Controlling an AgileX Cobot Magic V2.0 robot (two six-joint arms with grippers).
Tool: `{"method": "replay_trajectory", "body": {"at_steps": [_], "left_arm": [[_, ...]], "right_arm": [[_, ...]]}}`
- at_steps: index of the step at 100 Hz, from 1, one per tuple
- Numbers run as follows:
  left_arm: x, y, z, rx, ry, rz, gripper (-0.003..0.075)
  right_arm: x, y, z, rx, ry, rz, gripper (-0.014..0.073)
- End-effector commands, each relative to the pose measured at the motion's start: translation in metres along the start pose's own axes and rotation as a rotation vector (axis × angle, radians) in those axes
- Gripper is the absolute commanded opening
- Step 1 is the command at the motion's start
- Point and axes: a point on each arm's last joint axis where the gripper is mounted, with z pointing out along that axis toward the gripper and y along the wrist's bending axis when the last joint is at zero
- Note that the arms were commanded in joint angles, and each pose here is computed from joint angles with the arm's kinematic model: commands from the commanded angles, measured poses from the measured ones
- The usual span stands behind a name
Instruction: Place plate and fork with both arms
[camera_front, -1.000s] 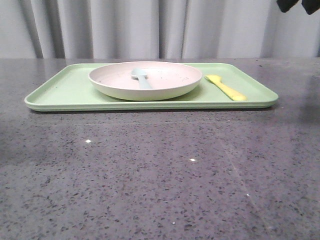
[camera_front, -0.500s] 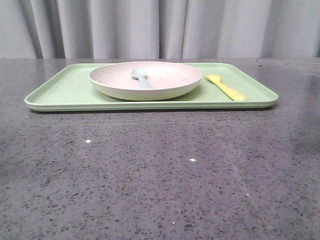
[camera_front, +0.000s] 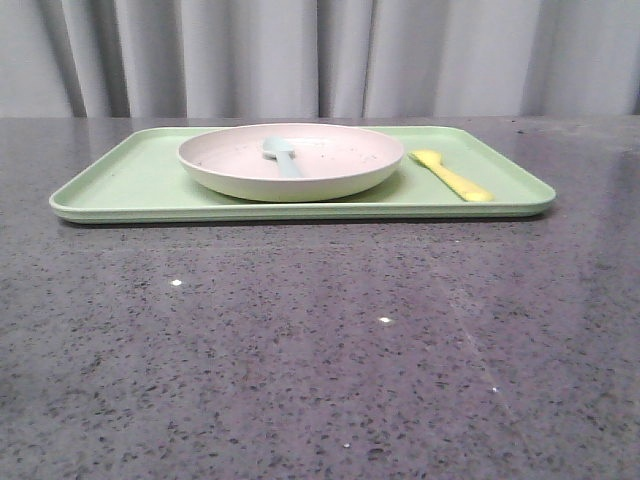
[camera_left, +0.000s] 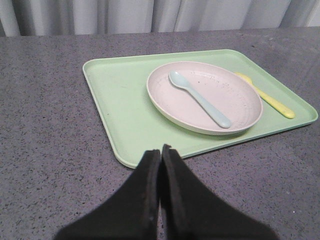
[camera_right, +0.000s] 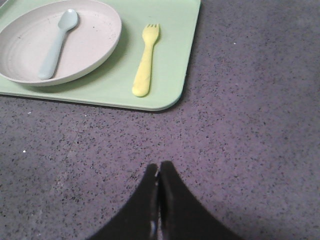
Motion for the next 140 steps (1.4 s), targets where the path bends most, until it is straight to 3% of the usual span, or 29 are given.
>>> {"method": "replay_trajectory", "body": {"at_steps": [1,131,140], "left_arm": [[-0.01,-0.001,-0.006,0.005,-0.101,-0.015,-0.002],[-0.002,-0.001,-0.01,0.006,-0.111,-0.014,-0.002],[0.001,0.003,-0.006,-0.011,-0.155,-0.019,-0.002]], "right_arm": [[-0.007,0.0,-0.011,-0.018,-0.128,-0.013,-0.0067],[0.003,-0.002,-0.021,-0.025,-0.164,-0.012,-0.0067],[0.003,-0.002,-0.021,-0.025,-0.164,-0.012,-0.0067]]}}
